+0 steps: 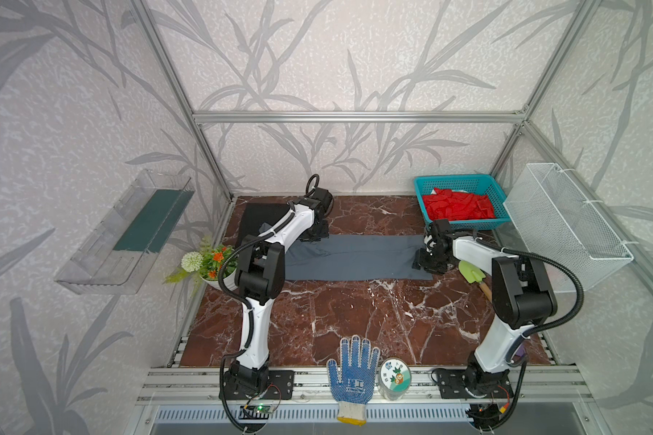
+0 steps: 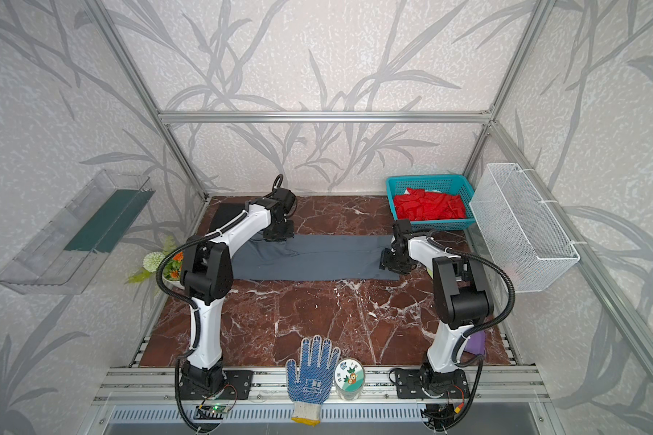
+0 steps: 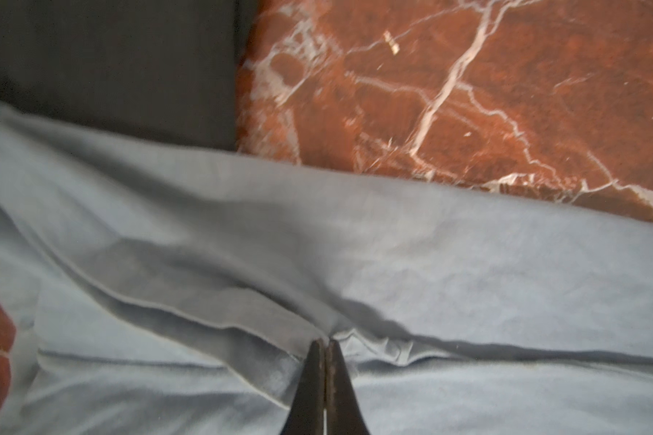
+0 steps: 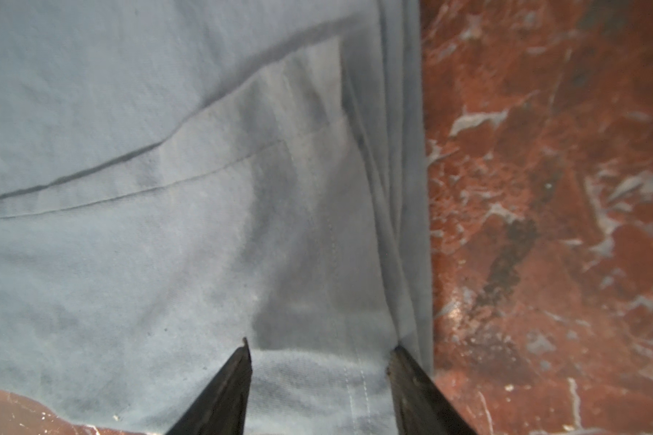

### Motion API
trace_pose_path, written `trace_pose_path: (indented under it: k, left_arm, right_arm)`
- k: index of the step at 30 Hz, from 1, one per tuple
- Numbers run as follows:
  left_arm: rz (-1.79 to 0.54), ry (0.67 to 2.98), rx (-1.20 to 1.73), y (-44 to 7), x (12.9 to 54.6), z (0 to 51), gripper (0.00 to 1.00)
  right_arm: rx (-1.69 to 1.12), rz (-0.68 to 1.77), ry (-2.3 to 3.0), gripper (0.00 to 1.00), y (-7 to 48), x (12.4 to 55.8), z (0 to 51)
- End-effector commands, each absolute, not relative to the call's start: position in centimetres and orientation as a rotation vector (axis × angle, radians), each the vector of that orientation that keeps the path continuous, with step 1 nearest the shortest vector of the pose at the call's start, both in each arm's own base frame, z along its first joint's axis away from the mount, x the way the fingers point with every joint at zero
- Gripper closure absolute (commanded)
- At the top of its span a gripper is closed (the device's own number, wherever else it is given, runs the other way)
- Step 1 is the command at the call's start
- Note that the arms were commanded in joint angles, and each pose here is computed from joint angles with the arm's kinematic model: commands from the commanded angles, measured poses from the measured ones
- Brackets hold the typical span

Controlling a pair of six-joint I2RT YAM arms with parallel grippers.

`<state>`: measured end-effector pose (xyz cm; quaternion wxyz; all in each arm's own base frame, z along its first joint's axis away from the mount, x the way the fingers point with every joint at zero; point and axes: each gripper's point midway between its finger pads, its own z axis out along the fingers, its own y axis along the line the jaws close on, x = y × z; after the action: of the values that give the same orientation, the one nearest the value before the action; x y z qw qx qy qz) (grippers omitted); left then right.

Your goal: Fold and stack the t-shirts

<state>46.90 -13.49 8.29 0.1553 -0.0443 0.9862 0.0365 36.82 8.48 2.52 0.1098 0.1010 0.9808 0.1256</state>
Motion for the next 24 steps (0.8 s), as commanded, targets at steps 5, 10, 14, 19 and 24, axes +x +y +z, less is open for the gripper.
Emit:
trace_pose_path:
  k: [5, 10, 14, 19, 24]
  left_arm:
    - [0.152, 2.862, 0.073, -15.3, 48.5, 8.3, 1.0]
    - [0.151, 2.838, 0.128, -16.7, 50.0, 8.4, 1.0]
    - [0.071, 2.801, 0.173, -18.1, 50.5, 9.0, 0.7]
    - [0.028, 2.658, 0.103, -16.9, 49.4, 13.6, 0.61]
    - [0.074, 2.669, -0.176, -9.9, 45.0, 13.7, 0.61]
  right_arm:
    - [0.315, 0.357, 2.935, 0.4, 7.9, 35.3, 1.5]
    - [0.316, 0.357, 2.941, 0.4, 7.9, 35.1, 1.4]
    - [0.318, 0.364, 2.942, 0.4, 8.0, 35.0, 1.4]
    - [0.316, 0.357, 2.928, 0.4, 7.9, 35.1, 1.7]
    - [0.293, 0.295, 2.911, 0.4, 7.1, 35.1, 2.4]
